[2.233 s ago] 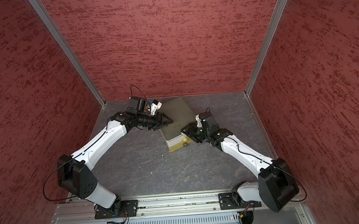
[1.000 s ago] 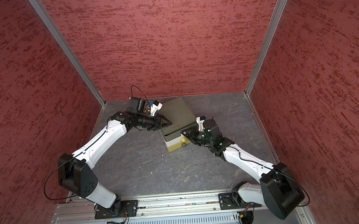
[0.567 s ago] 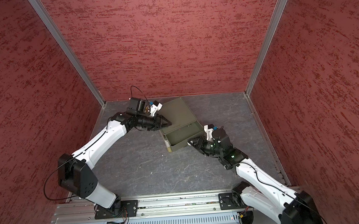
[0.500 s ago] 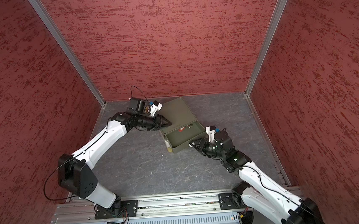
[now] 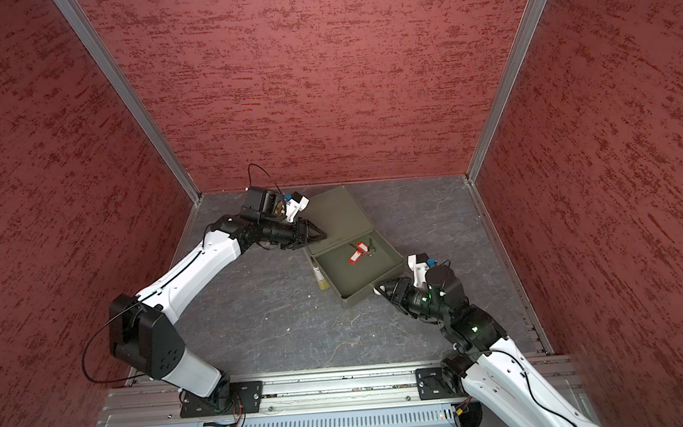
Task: Take the keys out of the drawer
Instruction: Open the drawer in the storage box.
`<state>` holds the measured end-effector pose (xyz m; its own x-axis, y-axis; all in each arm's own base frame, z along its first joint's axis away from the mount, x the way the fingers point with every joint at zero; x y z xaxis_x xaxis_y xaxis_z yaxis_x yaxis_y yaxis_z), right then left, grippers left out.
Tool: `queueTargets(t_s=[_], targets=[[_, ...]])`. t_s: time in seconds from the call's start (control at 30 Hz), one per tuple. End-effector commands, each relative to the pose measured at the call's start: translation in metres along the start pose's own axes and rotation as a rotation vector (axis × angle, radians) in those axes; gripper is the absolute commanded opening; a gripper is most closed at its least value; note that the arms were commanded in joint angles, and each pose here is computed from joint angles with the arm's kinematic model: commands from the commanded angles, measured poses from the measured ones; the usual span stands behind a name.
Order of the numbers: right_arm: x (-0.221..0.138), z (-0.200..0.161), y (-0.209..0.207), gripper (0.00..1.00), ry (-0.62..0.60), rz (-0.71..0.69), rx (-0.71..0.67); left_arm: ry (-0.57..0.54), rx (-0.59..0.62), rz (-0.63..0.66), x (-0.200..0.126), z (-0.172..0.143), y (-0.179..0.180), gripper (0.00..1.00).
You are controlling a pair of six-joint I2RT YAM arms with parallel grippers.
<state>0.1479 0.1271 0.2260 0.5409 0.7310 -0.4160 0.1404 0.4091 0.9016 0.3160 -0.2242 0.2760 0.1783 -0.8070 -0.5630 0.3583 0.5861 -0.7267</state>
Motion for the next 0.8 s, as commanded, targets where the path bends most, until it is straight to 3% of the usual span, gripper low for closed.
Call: queueTargets(t_s=[0.0, 0.77], targets=[[-0.001, -0.004, -0.014, 0.15, -0.007, -0.065, 0.038, 0.105, -0.105, 0.121, 0.016, -0.027, 0.028, 0.39], [-0.003, -0.018, -0.017, 0.17, 0.037, -0.066, 0.022, 0.112, -0.102, 0.128, 0.021, -0.029, 0.028, 0.39]])
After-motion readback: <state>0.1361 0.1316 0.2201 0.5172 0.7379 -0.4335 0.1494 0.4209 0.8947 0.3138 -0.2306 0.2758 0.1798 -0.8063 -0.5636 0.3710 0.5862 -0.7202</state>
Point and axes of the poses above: each gripper's point midway between its finger pads, its own x axis out along the fingers, its own y axis along the line the jaws close on, z = x × y, the point moved 7 cm from there along -x, back along the fingers, and after that the axes turned 4 degrees about x, right-handed, at the moved point
